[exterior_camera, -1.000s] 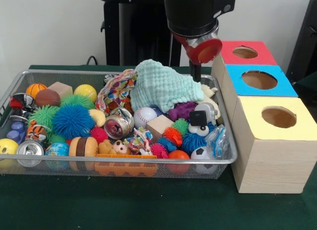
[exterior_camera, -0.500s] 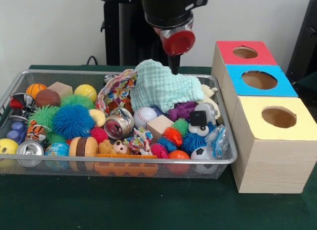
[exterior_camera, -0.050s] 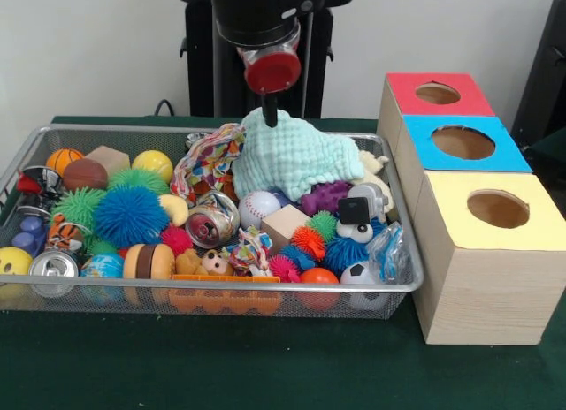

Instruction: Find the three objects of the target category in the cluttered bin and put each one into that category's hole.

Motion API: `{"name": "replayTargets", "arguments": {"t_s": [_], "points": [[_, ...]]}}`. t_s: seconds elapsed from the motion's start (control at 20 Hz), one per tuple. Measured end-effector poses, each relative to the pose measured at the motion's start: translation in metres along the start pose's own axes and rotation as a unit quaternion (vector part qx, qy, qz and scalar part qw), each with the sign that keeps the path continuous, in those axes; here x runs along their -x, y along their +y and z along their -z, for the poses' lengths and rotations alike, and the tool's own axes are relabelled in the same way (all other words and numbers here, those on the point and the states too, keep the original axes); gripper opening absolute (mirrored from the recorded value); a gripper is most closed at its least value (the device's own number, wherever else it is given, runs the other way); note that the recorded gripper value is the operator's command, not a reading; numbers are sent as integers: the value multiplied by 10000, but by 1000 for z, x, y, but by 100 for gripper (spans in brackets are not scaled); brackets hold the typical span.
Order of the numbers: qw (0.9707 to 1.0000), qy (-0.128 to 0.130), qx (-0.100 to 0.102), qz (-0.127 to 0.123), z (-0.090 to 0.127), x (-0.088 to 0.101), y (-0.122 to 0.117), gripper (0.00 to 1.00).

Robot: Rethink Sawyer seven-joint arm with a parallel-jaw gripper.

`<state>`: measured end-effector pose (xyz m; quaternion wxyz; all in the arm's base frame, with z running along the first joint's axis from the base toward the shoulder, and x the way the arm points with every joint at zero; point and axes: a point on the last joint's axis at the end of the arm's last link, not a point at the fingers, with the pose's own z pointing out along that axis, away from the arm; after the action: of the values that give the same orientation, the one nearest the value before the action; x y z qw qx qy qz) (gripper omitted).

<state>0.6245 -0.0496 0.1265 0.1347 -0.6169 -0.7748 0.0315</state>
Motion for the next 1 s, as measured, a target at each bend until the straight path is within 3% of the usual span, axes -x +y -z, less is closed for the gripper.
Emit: {"name": "replayTargets", "arguments": {"t_s": [0.45, 0.7, 1.0], "points": [[9999, 91, -60, 28, -16, 12, -4, 0], [9997, 183, -95, 118, -33, 8, 9, 0], [9993, 173, -112, 309, -65, 12, 40, 0]]}}
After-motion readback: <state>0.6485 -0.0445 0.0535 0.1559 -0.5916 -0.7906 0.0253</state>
